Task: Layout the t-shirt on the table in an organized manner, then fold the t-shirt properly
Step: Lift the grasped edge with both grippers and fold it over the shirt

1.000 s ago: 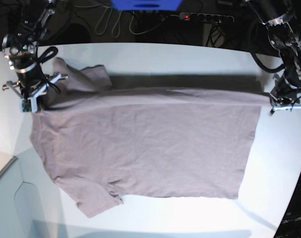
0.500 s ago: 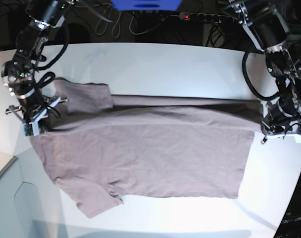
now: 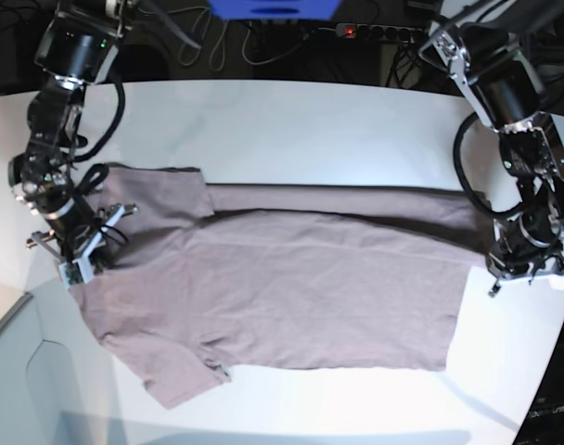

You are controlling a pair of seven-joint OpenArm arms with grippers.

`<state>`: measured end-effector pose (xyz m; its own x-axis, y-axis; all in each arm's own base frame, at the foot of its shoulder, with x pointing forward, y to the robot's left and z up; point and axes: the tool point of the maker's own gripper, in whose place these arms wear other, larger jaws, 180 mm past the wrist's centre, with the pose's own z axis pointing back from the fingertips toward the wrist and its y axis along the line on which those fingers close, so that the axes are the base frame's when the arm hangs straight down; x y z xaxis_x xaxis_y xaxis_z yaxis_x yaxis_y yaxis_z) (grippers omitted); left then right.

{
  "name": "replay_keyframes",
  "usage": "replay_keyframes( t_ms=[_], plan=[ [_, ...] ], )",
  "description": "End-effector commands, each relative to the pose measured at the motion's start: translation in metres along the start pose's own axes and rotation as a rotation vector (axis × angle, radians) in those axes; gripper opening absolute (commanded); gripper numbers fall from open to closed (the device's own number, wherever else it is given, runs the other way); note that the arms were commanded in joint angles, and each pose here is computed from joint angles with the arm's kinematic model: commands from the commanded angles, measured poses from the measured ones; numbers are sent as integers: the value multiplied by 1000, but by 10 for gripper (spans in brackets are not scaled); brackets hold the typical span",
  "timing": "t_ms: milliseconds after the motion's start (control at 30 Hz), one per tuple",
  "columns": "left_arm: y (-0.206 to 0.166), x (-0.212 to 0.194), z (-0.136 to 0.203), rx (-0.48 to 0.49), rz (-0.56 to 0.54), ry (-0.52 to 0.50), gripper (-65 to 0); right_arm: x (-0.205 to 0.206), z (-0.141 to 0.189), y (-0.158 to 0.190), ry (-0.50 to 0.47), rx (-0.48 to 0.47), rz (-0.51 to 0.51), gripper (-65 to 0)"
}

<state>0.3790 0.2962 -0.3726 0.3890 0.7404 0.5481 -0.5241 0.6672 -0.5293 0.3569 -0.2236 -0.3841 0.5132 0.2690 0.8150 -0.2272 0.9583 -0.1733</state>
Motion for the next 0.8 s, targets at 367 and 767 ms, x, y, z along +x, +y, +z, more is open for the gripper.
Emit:
replay_keyframes(
  t_ms=[367, 767],
  plan=[
    [-9, 21, 4, -25, 0, -52, -650, 33, -13, -13, -78, 3, -9, -650],
    [1, 5, -5, -5, 23, -1, -650, 20, -10, -12, -53, 5, -13, -650]
  ],
)
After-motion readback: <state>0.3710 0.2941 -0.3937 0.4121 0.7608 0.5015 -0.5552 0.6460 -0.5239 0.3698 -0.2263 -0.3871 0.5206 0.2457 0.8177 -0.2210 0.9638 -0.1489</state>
